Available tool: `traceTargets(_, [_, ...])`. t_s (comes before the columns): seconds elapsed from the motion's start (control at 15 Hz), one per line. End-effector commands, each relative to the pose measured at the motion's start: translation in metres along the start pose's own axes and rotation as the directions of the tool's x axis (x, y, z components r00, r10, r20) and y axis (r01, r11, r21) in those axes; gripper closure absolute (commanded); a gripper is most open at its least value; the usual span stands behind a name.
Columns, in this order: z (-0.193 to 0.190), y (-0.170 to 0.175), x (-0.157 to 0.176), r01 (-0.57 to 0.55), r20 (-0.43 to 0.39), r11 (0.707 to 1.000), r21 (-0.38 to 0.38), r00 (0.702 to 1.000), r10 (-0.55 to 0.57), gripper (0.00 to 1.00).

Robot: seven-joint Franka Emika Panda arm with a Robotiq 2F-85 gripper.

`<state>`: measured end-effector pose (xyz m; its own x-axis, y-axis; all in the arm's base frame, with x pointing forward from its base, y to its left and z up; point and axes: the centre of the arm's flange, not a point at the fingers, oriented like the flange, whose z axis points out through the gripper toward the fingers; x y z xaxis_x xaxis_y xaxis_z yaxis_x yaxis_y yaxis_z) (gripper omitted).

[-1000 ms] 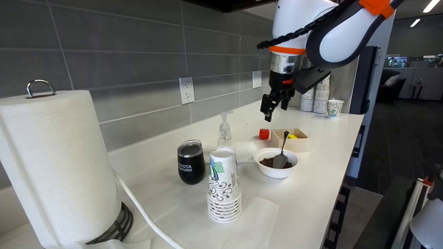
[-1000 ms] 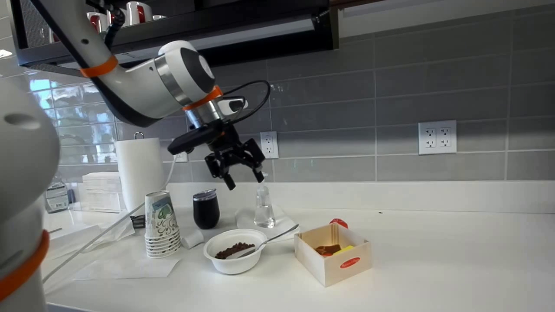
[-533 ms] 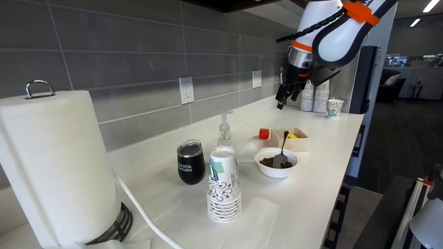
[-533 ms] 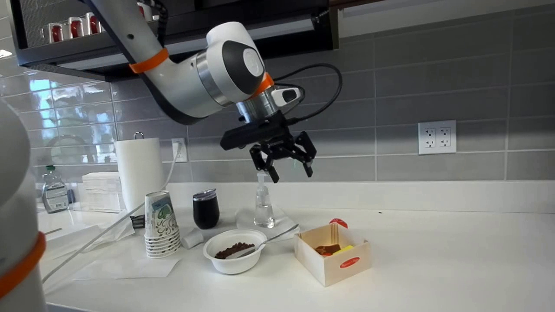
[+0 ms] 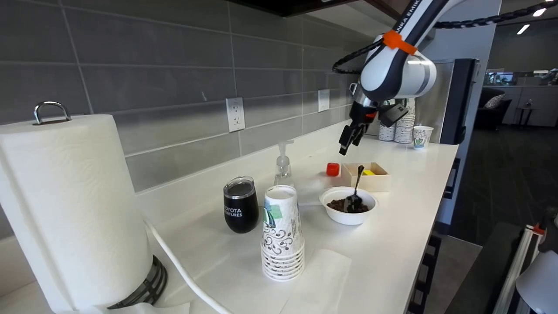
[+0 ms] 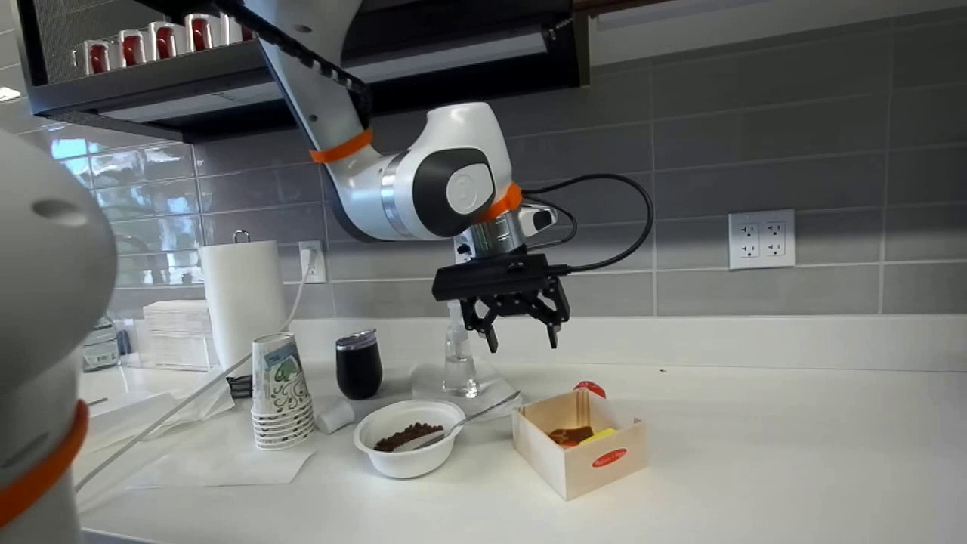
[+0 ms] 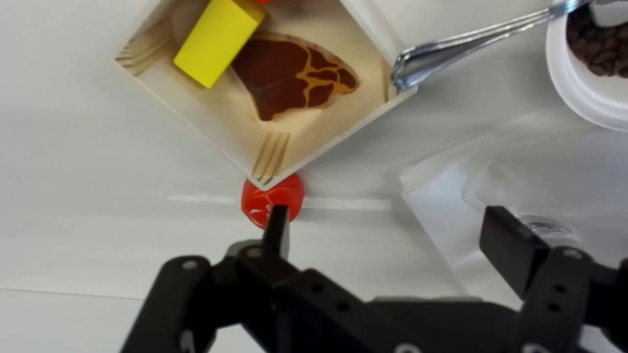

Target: Fold the napkin on the right side of the paper cups halfway and put the orange ball in the wooden box

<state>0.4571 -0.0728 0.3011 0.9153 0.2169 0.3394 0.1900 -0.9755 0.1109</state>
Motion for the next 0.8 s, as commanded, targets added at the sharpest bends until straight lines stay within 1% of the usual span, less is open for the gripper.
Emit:
traceTargets(0.0, [0.026,0.027,0.038,0.044,0.009,0.998,0.051,0.999,-0.045,0.0])
traceTargets(0.27, [0.033,0.05,0.056,0.045,0.032,0.996,0.079,0.998,-0.048,0.0])
traceTargets(0.4, [0.04,0.065,0.06,0.031,0.058,0.995,0.099,0.998,-0.037,0.0])
traceTargets(0.47, [0.043,0.071,0.059,0.044,0.062,0.992,0.121,0.997,-0.051,0.0])
traceTargets(0.53, [0.027,0.048,0.047,0.033,0.051,0.996,0.086,0.998,-0.038,0.0])
traceTargets(0.73, [0.035,0.061,0.049,0.041,0.063,0.994,0.099,0.997,-0.047,0.0])
